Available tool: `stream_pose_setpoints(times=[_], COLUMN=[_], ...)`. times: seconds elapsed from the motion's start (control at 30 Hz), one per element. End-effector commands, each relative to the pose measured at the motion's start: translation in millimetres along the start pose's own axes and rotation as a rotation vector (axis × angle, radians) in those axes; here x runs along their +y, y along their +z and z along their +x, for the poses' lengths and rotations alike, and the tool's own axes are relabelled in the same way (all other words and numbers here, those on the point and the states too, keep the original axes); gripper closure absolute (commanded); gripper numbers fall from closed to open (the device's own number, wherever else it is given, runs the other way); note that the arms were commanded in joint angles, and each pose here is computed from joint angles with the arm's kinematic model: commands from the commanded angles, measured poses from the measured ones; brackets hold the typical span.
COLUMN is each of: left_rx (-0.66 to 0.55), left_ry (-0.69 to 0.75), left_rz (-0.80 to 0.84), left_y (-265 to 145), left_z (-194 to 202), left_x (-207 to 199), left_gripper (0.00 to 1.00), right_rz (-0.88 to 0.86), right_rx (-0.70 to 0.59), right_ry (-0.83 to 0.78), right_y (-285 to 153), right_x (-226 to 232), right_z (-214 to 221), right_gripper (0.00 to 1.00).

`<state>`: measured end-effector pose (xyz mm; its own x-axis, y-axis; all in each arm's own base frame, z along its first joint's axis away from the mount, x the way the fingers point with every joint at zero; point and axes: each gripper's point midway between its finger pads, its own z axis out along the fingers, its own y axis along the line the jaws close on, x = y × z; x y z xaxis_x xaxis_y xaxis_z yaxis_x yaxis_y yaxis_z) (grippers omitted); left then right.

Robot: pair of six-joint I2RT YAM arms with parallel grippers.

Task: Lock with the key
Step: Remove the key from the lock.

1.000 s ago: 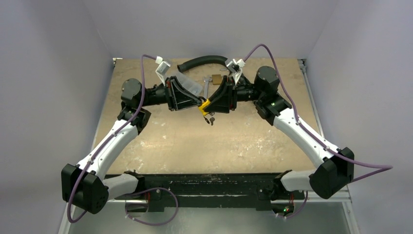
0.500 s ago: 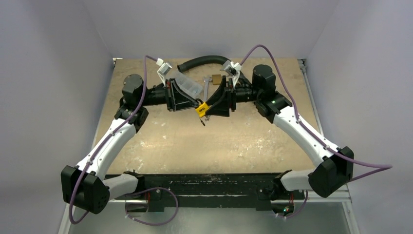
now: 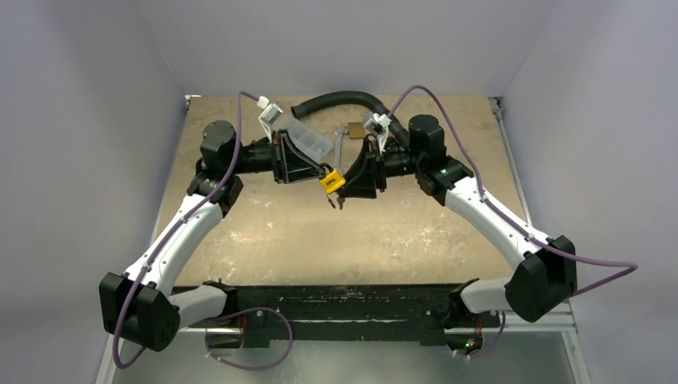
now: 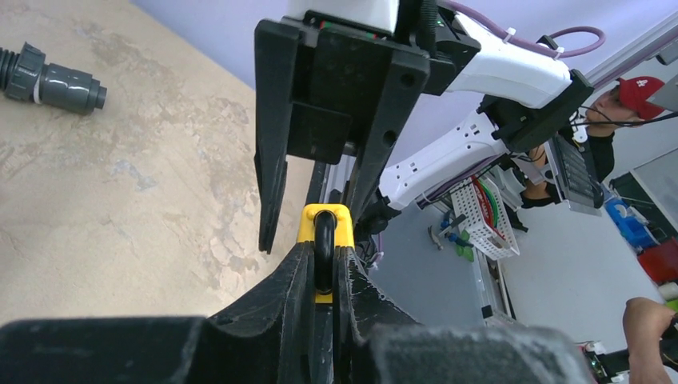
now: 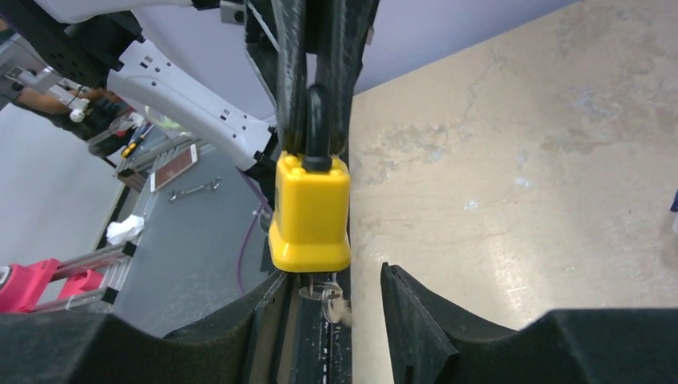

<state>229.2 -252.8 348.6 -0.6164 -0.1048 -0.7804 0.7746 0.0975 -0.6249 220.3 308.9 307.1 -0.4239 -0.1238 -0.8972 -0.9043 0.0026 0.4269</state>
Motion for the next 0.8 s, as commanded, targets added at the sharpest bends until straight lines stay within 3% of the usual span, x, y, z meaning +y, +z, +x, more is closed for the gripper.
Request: stream_pose_setpoints(times=[0.0,0.37,0.5,0.77], left_rx=[-0.054,-0.065,-0.074,-0.104], left_ry=[0.135,0.123,0.116,0.128], left_rz=[0.042,0.028,0.017,-0.038], left_y=[-5.1,-5.6,-5.6,-9.1], left_z=[-25.0,-22.9,-25.2,-40.2], left_x=[-27.5,-20.0,-17.0,-6.0], left_gripper=[1.0,1.0,1.0,1.0], right_rz=[-0.049,-0.094,-0.109,-0.09], right_rx=[-0.015,-0.048,-0.055,-0.057], right_ry=[-0.017,-0.035,-0.033,-0.018], right_y=[1.0,-1.8,-2.0,-3.3], right_x=[4.7,19.1,22.7,21.7], right_z=[-2.2,-9.5,-10.2,-3.0], right_gripper=[0.52,0.69,1.0,1.0])
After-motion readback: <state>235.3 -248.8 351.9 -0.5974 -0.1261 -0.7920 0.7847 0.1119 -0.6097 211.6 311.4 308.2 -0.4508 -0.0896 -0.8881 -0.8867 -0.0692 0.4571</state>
